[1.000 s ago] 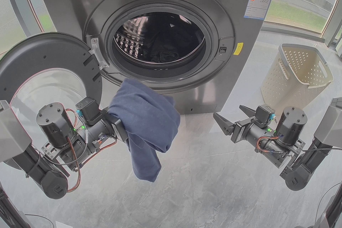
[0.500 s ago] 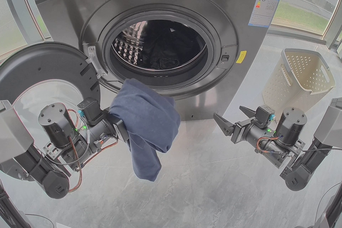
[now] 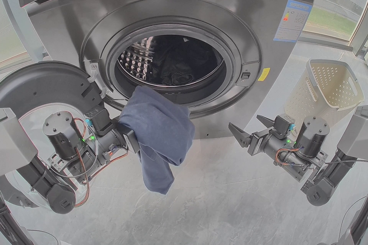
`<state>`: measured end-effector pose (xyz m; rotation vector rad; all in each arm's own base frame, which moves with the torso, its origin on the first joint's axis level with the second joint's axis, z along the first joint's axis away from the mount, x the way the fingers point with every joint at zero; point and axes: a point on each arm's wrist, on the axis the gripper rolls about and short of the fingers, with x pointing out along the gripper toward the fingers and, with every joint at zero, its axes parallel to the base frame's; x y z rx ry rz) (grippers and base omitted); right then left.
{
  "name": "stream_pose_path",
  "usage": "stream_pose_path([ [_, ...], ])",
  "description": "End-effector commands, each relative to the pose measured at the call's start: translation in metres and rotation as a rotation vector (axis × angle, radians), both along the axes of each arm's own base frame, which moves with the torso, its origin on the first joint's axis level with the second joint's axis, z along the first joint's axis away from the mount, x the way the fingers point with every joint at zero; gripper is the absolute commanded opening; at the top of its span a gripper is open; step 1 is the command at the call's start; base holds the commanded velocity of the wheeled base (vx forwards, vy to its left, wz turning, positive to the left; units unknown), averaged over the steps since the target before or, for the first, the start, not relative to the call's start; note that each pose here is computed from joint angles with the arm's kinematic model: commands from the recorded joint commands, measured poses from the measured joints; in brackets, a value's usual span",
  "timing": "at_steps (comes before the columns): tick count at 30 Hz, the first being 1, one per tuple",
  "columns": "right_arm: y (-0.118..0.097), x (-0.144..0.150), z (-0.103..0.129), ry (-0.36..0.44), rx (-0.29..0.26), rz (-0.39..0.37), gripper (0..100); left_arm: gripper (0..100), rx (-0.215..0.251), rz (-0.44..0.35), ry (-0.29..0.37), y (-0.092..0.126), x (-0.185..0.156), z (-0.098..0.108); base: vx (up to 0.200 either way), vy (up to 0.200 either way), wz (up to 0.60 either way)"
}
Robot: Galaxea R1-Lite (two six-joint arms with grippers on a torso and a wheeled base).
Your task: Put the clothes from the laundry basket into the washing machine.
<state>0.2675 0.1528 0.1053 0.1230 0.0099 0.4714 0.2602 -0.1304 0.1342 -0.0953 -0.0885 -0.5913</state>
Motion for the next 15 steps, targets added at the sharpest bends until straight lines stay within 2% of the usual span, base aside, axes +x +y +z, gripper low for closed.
stream_pose_path([
  [1, 0.0006, -0.0001, -0.0007, 0.002, -0.001, 0.002, 100, 0, 0.000, 0.000, 0.001, -0.0001, 0.0004, -0.0006, 0.000, 0.000, 0.00],
  [10, 0.0013, -0.0007, -0.0003, 0.001, 0.001, 0.003, 100, 0, 0.000, -0.003, 0.001, -0.0009, 0.0000, -0.0006, 0.000, 0.000, 0.00],
  [15, 0.0012, -0.0019, -0.0014, 0.006, -0.002, 0.006, 100, 0, 0.003, -0.004, 0.007, -0.0018, 0.0009, -0.0025, 0.200, 0.000, 0.00],
])
